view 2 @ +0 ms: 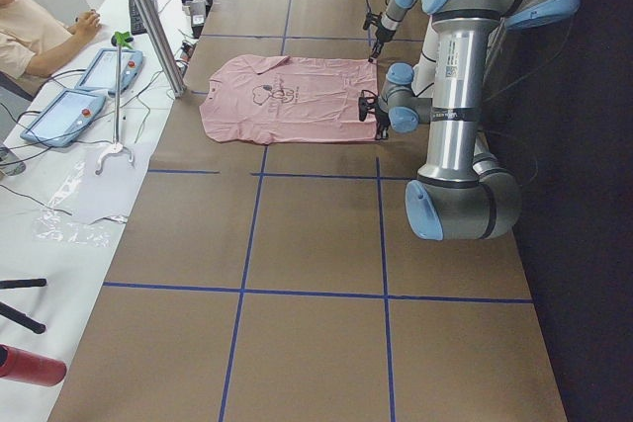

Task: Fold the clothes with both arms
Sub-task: 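Close both grippers on the hem corners, then lift the hem with both grippers and fold it toward the collar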

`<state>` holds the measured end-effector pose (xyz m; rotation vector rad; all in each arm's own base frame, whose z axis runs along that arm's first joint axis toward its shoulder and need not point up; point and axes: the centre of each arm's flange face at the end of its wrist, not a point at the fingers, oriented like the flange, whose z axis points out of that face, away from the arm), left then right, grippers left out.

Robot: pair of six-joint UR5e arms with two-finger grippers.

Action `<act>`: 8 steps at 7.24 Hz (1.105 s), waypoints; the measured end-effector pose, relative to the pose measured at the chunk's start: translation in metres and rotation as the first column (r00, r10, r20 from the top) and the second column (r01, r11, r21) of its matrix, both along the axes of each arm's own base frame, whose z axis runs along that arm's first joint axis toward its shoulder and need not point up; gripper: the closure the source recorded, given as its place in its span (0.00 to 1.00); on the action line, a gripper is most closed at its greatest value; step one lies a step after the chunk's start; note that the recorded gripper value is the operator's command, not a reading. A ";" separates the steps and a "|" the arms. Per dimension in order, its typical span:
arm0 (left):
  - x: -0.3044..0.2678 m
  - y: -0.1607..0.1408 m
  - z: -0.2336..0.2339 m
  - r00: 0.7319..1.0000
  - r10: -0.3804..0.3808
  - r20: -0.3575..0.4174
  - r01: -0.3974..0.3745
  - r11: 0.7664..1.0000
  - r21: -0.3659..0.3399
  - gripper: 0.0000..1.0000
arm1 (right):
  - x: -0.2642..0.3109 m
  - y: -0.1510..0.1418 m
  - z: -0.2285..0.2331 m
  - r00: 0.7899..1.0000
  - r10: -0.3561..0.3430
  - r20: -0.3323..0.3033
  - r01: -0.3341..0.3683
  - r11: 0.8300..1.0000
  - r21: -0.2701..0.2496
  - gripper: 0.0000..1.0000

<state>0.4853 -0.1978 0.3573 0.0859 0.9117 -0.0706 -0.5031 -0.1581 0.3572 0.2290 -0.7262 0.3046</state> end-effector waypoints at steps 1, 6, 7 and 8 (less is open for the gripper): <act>0.000 0.000 0.000 1.000 0.000 0.000 0.000 1.000 0.000 1.00 | -0.001 0.002 0.001 1.000 0.001 -0.001 -0.001 1.000 -0.003 1.00; -0.006 0.000 -0.010 1.000 0.003 -0.021 -0.003 1.000 0.003 1.00 | 0.013 -0.001 -0.013 1.000 -0.002 0.030 0.002 1.000 -0.007 1.00; -0.023 0.000 -0.034 0.999 0.007 -0.052 -0.006 1.000 0.009 1.00 | 0.037 -0.002 -0.022 0.999 -0.008 0.049 0.008 1.000 -0.005 1.00; -0.052 0.006 -0.071 0.997 0.032 -0.073 -0.032 0.999 -0.001 1.00 | 0.070 -0.001 -0.034 0.997 -0.019 0.074 0.019 1.000 0.000 1.00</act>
